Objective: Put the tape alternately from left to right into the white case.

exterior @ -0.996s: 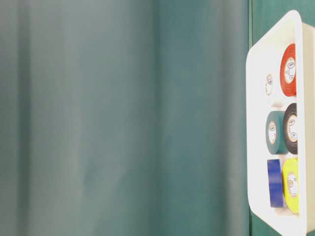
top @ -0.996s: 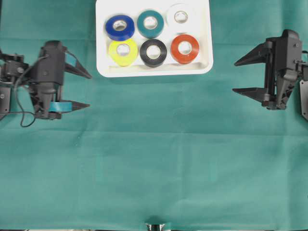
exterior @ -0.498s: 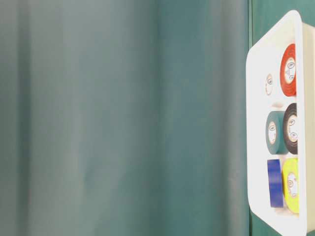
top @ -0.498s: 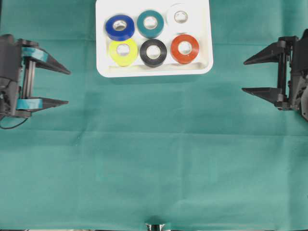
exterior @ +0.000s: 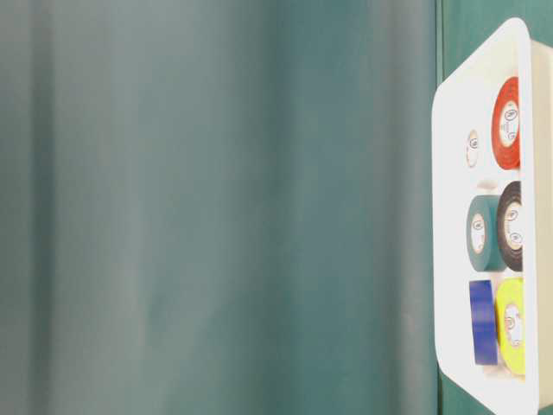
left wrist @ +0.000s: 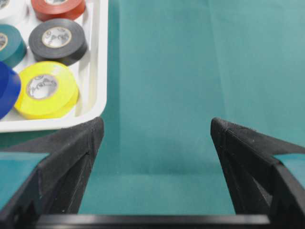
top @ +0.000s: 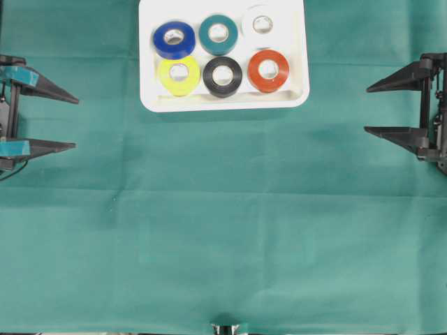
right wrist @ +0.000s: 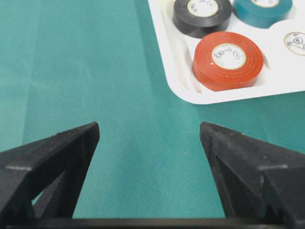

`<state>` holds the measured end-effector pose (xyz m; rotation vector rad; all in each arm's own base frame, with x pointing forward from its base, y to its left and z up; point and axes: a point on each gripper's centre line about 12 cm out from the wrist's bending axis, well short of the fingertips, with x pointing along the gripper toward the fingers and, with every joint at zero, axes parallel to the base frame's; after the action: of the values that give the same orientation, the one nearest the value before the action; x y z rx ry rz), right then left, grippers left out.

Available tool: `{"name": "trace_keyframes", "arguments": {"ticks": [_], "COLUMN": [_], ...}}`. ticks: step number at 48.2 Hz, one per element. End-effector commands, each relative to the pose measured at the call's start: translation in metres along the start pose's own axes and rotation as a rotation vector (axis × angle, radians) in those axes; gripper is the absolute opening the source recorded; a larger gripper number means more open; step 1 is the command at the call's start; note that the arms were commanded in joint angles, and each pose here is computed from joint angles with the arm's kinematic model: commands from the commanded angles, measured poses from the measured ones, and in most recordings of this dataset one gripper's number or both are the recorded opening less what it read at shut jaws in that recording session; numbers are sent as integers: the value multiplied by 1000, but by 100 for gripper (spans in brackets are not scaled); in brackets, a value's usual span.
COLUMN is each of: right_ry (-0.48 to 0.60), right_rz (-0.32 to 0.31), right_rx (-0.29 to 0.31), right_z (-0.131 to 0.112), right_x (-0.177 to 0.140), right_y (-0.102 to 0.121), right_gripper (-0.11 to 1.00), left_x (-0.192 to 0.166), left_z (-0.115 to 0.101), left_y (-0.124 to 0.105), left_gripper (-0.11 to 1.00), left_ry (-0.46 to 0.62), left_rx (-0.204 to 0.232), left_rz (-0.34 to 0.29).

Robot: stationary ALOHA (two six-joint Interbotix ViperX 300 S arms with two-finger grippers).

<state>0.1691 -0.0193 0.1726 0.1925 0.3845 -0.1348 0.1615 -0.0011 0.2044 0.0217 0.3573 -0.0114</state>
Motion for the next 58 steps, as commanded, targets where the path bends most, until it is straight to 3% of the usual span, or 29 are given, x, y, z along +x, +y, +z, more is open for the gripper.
{"name": "trace_keyframes", "arguments": {"ticks": [1,23,58], "right_ry": [-15,-25,-11], "right_rz": [4,6,-7], "right_rx": [1,-4,-16], "right_z": [4,-3,-23], "right_x": [-1,-5,-12], "right_y": [1,0,-4], "right_gripper": [81,81,81], "left_x": [-2,-12,-11], "left_z": [3,-3,-17], "left_y": [1,0,0], "left_gripper": [95,95,95], "left_ry": [-18,-70,-44], "left_rx": [-2,7,14], "left_rz": [5,5,6]}}
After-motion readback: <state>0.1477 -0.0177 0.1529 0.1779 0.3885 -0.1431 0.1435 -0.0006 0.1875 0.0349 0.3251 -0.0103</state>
